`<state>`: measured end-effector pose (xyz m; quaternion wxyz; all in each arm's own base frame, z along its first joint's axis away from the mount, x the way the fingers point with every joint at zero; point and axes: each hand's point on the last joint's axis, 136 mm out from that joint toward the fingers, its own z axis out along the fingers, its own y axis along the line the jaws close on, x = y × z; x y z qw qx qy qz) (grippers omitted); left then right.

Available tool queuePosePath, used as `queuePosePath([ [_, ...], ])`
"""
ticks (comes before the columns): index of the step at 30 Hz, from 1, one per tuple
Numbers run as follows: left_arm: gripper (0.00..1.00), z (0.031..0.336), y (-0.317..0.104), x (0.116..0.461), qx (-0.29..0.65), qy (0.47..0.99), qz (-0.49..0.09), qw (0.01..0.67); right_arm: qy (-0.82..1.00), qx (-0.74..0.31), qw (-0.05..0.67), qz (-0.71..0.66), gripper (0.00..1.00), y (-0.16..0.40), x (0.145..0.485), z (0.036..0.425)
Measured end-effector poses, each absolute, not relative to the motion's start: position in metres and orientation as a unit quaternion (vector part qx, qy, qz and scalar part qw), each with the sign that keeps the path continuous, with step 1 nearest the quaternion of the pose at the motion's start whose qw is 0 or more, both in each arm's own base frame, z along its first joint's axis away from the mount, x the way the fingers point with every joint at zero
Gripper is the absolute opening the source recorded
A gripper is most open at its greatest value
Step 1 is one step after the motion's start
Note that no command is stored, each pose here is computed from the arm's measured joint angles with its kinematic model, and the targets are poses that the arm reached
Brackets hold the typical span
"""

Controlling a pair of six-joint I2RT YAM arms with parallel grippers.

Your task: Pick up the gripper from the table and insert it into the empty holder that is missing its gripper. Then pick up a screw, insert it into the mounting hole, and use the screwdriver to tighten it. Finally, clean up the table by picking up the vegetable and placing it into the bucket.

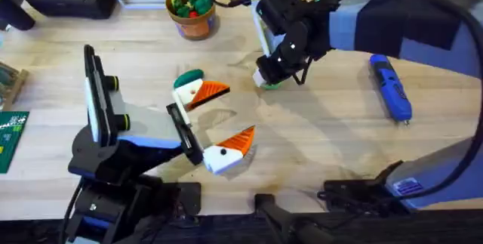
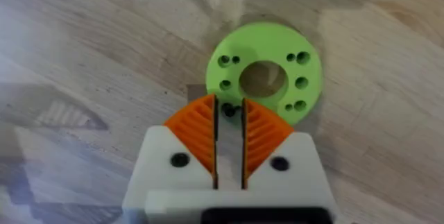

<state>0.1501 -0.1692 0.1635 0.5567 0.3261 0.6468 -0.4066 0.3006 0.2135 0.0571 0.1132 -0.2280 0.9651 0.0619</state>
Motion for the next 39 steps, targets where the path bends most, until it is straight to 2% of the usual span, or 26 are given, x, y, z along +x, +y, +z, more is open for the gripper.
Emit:
queuePosePath([
  [5, 0.985, 0.163, -0.169, 0.150, 0.326, 0.647, -0.407, 0.557, 0.965, -0.226, 0.118, 0.060, 0.141, 0.214, 0.303, 0.057],
  [9, 0.985, 0.163, -0.169, 0.150, 0.326, 0.647, -0.407, 0.557, 0.965, -0.224, 0.122, 0.062, 0.012, 0.215, 0.305, 0.057],
  [21, 0.985, 0.163, -0.169, 0.150, 0.326, 0.647, -0.407, 0.557, 0.966, -0.221, 0.131, 0.036, 0.007, 0.206, 0.308, 0.065],
  [32, 0.987, 0.163, -0.169, 0.150, 0.326, 0.647, -0.407, 0.557, 0.951, -0.212, 0.218, 0.045, 0.006, 0.211, 0.328, 0.156],
  [39, 0.987, 0.163, -0.169, 0.150, 0.326, 0.647, -0.407, 0.557, 0.926, -0.252, 0.262, 0.107, 0.006, 0.261, 0.324, 0.220],
])
